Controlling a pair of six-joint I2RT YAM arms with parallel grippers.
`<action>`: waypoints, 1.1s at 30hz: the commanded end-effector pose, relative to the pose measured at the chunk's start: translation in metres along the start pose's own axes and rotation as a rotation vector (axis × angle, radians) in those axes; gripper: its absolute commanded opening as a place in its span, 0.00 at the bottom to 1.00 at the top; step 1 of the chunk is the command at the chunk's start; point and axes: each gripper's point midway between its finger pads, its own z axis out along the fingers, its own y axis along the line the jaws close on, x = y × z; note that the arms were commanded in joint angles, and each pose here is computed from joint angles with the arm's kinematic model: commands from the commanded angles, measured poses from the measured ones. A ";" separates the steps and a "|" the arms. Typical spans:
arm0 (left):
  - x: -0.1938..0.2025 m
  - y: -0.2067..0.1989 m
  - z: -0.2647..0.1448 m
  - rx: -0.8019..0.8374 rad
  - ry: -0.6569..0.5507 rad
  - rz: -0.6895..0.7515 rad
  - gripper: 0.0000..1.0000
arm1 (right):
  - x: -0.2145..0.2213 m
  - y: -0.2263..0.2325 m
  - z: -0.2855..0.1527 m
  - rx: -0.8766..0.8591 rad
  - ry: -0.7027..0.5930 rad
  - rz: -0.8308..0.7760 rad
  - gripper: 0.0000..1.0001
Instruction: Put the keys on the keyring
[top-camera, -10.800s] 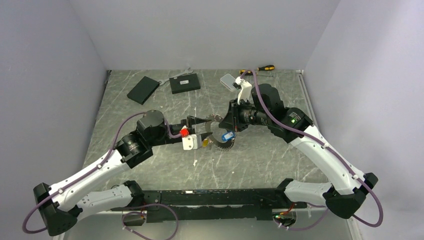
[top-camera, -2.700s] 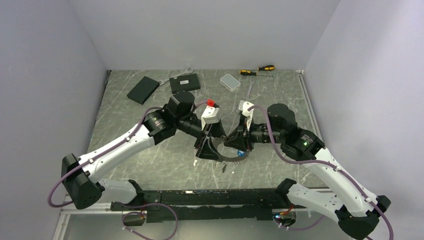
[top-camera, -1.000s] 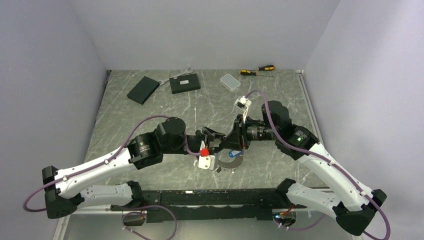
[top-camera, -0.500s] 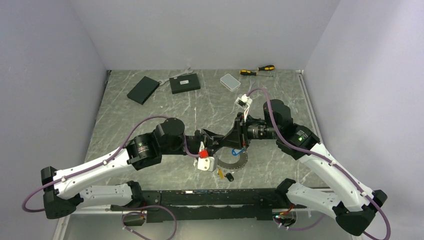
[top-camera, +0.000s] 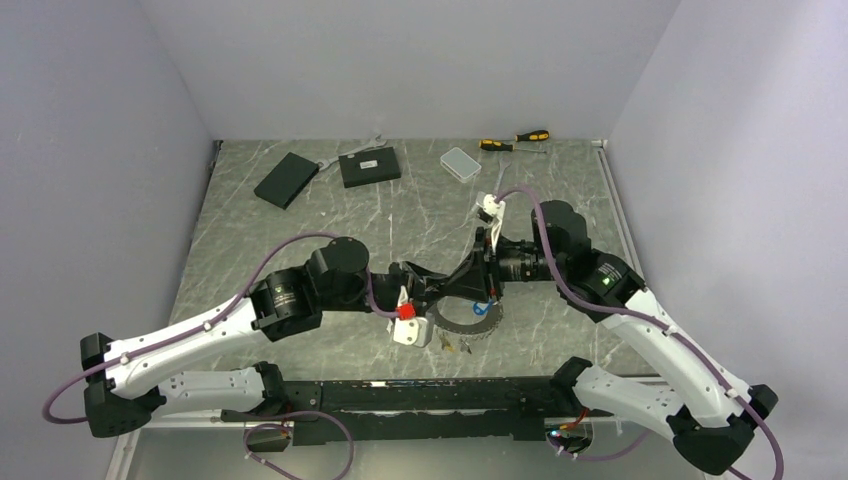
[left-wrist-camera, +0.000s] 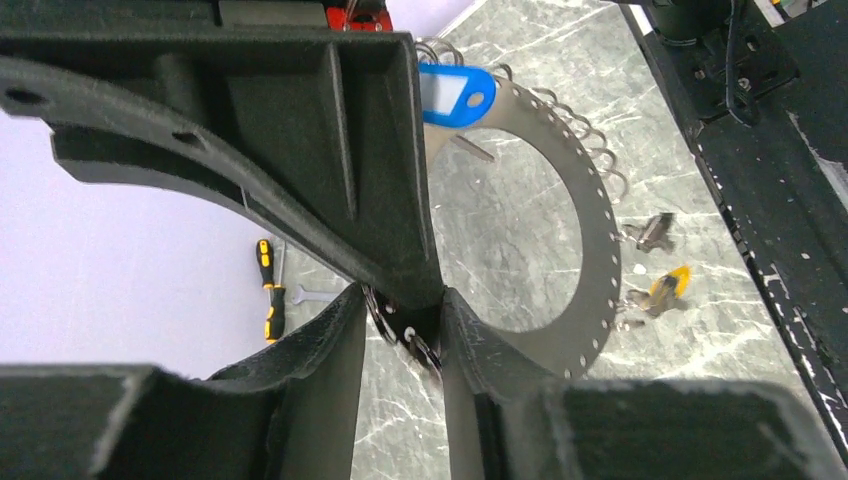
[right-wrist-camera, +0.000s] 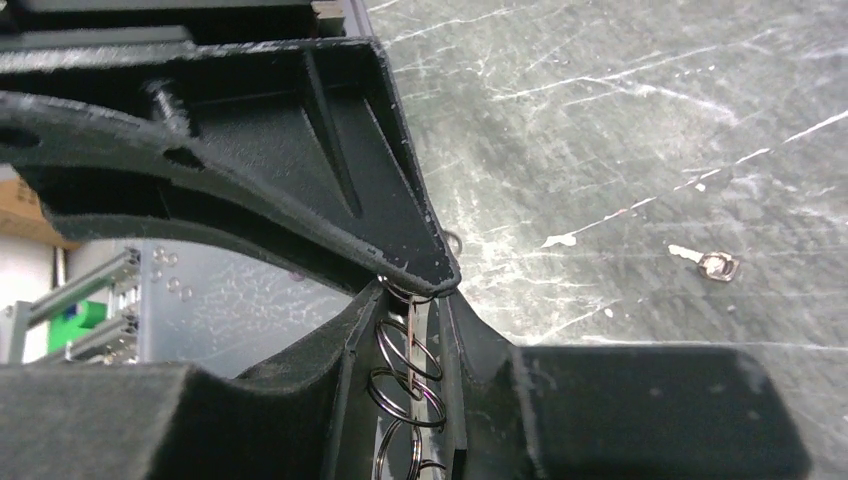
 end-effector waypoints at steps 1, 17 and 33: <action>-0.010 0.018 -0.019 -0.052 0.015 -0.036 0.43 | 0.004 0.025 -0.015 -0.101 0.002 -0.139 0.00; -0.027 0.008 -0.024 0.015 -0.022 -0.194 0.54 | 0.009 0.012 -0.013 -0.049 0.050 -0.153 0.00; -0.027 -0.017 -0.003 0.171 -0.028 -0.291 0.43 | 0.003 0.010 -0.011 -0.035 0.046 -0.145 0.00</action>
